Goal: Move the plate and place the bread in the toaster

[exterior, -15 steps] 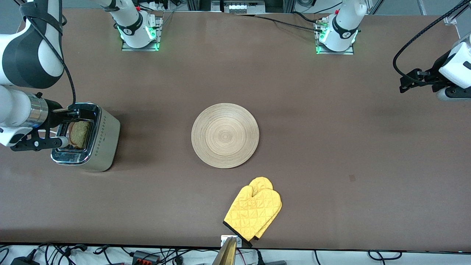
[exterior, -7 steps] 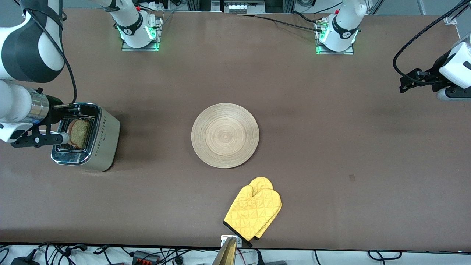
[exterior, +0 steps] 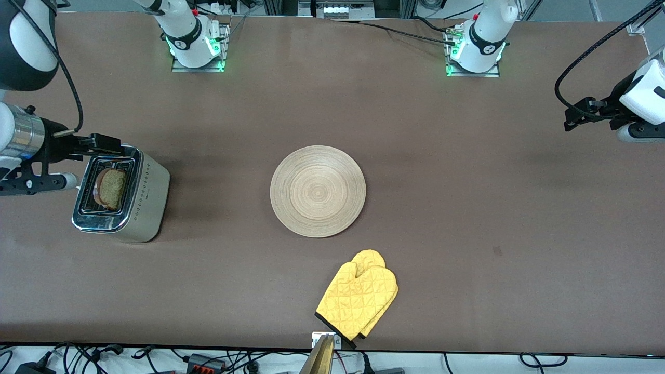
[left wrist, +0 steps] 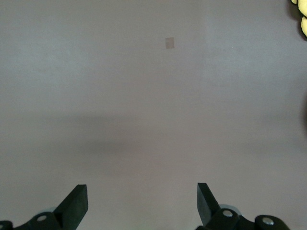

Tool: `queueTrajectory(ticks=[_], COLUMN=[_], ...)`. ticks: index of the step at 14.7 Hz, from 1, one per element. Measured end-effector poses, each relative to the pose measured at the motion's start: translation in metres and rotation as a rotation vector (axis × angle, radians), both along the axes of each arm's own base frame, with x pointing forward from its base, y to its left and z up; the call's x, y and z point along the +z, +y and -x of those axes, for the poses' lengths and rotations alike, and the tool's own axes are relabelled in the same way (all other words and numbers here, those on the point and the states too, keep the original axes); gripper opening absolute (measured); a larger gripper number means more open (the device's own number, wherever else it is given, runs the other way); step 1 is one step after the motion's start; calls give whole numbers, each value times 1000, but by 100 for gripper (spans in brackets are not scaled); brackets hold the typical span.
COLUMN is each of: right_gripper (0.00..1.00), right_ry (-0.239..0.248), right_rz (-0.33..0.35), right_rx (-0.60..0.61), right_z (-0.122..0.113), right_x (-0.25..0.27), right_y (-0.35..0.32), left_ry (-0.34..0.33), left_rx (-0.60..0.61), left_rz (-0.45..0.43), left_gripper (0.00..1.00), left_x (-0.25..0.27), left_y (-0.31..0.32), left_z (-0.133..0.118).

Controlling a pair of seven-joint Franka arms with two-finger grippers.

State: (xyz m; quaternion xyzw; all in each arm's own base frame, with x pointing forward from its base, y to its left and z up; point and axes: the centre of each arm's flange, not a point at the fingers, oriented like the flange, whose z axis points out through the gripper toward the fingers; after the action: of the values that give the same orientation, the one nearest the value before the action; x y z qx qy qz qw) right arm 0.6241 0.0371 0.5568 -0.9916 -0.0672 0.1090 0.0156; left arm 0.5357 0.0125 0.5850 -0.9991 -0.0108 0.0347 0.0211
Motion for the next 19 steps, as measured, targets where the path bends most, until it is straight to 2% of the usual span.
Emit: queueTrajectory(ticks=[2,5,9,13,16,19], right_gripper=[100,100,100,100,100,100], right_ry=[-29,-87,-89,-105,-141,-132], right_rz=[57,91,88,98,101,104], right_rx=[22,-54,-109,-160,-214,-219], right_z=[5,16,30,44,46,47], right_x=[10,14,13,21,30,27], right_y=[16,38,12,22,24,21], left_ry=[0,0,0,0,10,16], left_rx=[0,0,1,2,4,6], left_rz=[0,0,0,0,0,0], left_gripper=[100,100,100,100,100,100], left_x=[0,0,0,0,-1,-1], left_y=[0,0,1,1,2,3], left_z=[0,0,0,0,1,2])
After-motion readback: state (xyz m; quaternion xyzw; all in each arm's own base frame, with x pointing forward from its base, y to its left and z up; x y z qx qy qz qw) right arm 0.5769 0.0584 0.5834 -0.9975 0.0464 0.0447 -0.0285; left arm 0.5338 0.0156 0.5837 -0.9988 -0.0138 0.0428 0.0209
